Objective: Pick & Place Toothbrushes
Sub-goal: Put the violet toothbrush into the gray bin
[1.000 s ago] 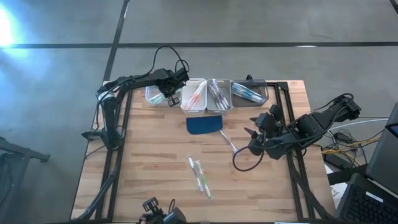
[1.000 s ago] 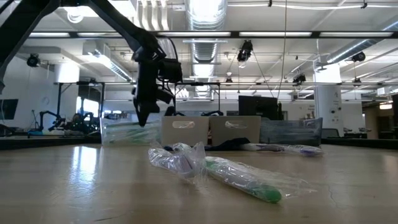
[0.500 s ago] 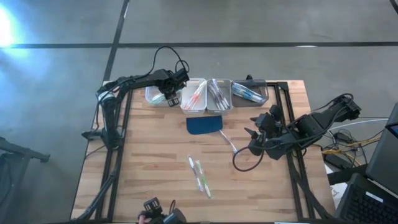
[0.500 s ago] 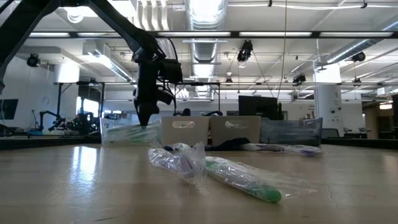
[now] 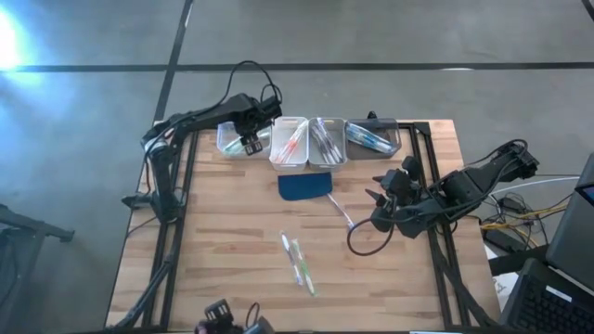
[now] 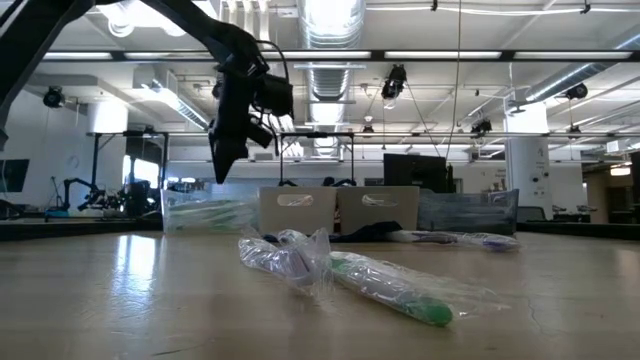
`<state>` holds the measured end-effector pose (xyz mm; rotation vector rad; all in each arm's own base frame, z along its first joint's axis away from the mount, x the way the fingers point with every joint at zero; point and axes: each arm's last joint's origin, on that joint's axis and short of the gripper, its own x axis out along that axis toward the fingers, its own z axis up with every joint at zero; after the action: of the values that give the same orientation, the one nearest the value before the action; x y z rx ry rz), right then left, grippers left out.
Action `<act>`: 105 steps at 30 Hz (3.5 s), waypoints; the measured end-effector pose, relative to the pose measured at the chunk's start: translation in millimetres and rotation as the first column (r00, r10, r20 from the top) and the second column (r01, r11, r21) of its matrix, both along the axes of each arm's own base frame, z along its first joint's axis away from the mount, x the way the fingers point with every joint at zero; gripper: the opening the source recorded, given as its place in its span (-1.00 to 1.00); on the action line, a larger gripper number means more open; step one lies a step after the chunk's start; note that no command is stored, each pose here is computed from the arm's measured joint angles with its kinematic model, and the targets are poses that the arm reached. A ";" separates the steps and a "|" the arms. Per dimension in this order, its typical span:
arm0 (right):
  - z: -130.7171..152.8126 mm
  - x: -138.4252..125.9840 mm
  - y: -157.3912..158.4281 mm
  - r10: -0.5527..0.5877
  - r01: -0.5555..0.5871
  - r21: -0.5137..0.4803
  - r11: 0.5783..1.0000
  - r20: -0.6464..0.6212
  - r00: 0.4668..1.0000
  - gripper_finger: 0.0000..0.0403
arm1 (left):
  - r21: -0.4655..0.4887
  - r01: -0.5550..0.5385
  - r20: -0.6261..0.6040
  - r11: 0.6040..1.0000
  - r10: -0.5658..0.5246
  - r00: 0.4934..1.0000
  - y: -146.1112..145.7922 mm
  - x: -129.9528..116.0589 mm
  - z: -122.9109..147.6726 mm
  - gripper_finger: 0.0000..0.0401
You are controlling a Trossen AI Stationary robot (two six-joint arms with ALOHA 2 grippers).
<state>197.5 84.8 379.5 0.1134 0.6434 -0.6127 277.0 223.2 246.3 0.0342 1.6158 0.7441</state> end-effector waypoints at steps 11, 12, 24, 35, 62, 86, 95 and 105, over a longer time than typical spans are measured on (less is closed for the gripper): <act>0.5 0.7 0.4 0.028 -0.028 -0.026 0.999 -0.015 0.999 -0.31 | 0.059 0.029 0.120 0.998 -0.036 0.992 -38.9 4.8 45.9 -0.13; 0.5 0.9 0.5 0.028 -0.028 -0.025 0.999 -0.013 1.000 -0.33 | 0.066 0.027 0.138 0.997 -0.036 0.990 -43.8 4.8 50.0 -0.13; 3.0 4.7 2.4 0.024 -0.024 0.003 1.000 0.039 0.999 -0.50 | 0.153 0.085 0.489 0.985 -0.150 0.859 -122.1 -6.8 81.3 -0.13; 6.7 10.3 3.1 0.017 -0.021 0.032 0.999 0.103 0.995 -0.70 | 0.202 0.215 0.731 0.956 -0.293 0.616 -192.5 -35.6 63.5 -0.13; -131.4 66.4 41.3 -0.156 0.139 -0.100 0.985 -0.182 0.971 -0.62 | 0.241 0.387 0.867 0.890 -0.377 0.327 -235.0 -52.9 -22.3 -0.13; -200.2 51.2 36.4 -0.286 0.277 -0.092 0.956 -0.098 0.953 -0.32 | 0.326 0.448 0.839 0.833 -0.473 0.269 -240.3 -74.0 -73.2 -0.13; -201.6 55.4 30.5 -0.305 0.300 -0.084 0.950 -0.060 0.950 -0.21 | 0.323 0.449 0.838 0.833 -0.472 0.273 -240.2 -74.4 -74.1 -0.13; -210.1 51.1 24.6 -0.320 0.313 -0.113 0.943 -0.052 0.946 -0.13 | 0.323 0.449 0.838 0.833 -0.472 0.274 -240.2 -74.4 -74.2 -0.13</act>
<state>248.5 109.4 169.4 0.0995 0.6652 -0.9642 202.6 -17.0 172.1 0.1020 0.4487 0.1878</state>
